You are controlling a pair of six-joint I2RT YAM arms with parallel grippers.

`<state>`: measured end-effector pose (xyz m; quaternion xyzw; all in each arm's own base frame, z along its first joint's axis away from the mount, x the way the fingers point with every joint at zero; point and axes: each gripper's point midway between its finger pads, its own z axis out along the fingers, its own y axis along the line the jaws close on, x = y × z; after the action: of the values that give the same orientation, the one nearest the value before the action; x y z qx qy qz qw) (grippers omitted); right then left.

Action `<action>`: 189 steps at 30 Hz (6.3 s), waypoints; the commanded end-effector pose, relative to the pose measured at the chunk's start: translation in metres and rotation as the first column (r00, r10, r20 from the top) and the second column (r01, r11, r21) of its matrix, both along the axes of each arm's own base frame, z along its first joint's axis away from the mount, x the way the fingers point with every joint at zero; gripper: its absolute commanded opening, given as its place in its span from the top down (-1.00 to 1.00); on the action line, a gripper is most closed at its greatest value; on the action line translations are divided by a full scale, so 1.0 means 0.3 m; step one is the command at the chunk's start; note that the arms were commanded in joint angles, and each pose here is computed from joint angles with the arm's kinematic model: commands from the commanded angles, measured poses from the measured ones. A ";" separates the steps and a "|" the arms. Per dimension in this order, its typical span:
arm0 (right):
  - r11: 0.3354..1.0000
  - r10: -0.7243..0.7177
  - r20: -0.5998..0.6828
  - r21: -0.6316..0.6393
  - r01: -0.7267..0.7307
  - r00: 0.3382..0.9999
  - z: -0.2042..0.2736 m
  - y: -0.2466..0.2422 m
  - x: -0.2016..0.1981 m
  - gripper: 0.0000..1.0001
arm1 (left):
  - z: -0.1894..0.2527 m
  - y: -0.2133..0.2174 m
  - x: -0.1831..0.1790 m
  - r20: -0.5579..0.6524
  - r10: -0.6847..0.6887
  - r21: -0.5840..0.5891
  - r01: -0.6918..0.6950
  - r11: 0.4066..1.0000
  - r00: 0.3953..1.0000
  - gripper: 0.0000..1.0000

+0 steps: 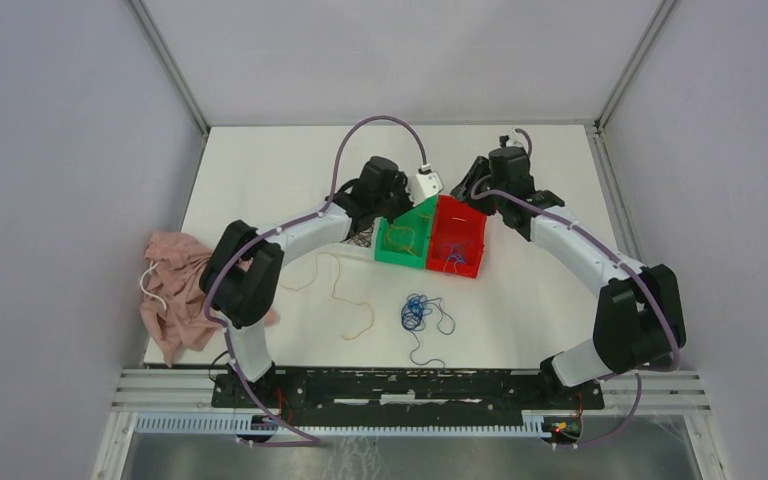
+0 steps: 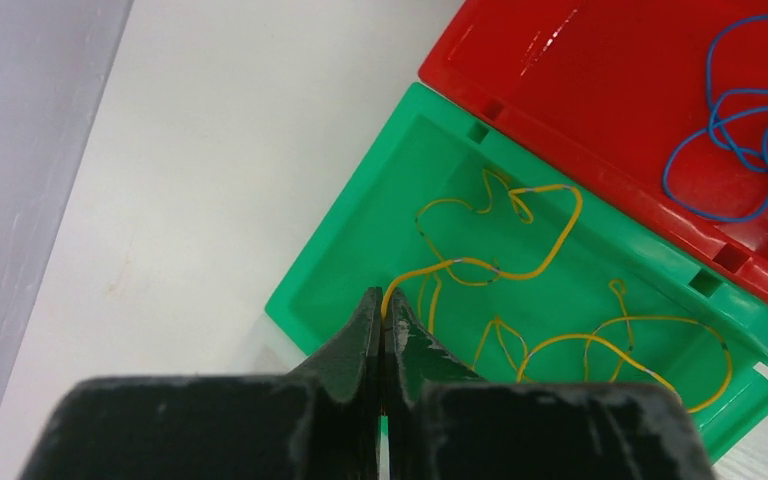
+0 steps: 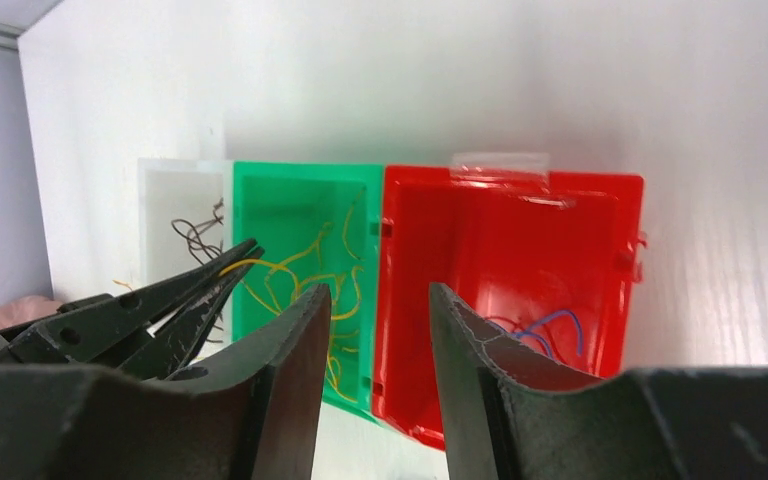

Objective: Untangle the cables

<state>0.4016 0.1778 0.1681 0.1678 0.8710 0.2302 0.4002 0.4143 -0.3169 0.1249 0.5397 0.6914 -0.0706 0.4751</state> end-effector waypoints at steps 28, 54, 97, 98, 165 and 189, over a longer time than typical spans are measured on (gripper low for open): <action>0.982 -0.168 0.063 0.099 0.161 0.984 0.176 -0.316 -0.187 0.04 | -0.251 0.000 0.034 0.130 -0.104 0.213 0.074 0.974 0.986 0.85; 0.990 -0.104 0.066 0.099 0.098 0.992 0.219 -0.293 -0.219 0.01 | 0.074 -0.016 -0.072 -0.120 -0.274 0.142 0.290 0.946 0.954 -0.76; 0.990 0.120 0.131 0.057 -0.129 0.984 0.206 -0.050 -0.272 -0.23 | -0.129 0.688 -0.320 -0.266 0.253 0.207 -0.201 0.957 0.930 -0.20; 0.989 0.125 0.135 0.057 -0.134 0.983 0.207 -0.048 -0.273 -0.23 | -0.134 0.686 -0.323 -0.276 0.248 0.206 -0.195 0.959 0.929 -0.09; 0.666 0.684 0.625 -0.324 -0.672 0.376 0.519 0.579 -0.577 -0.76 | 0.729 0.302 -0.569 -0.378 -0.295 -0.511 0.068 0.857 0.878 0.94; 0.842 0.504 0.716 -0.284 -0.459 0.482 0.630 0.709 -0.427 0.19 | 1.037 0.251 -0.562 -0.287 -0.306 -0.722 0.005 0.692 0.908 0.94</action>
<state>0.2663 0.3883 0.3119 -0.2457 0.6681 0.3399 0.6146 0.2557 -0.2396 0.3781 0.3616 0.6842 -0.4538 0.4418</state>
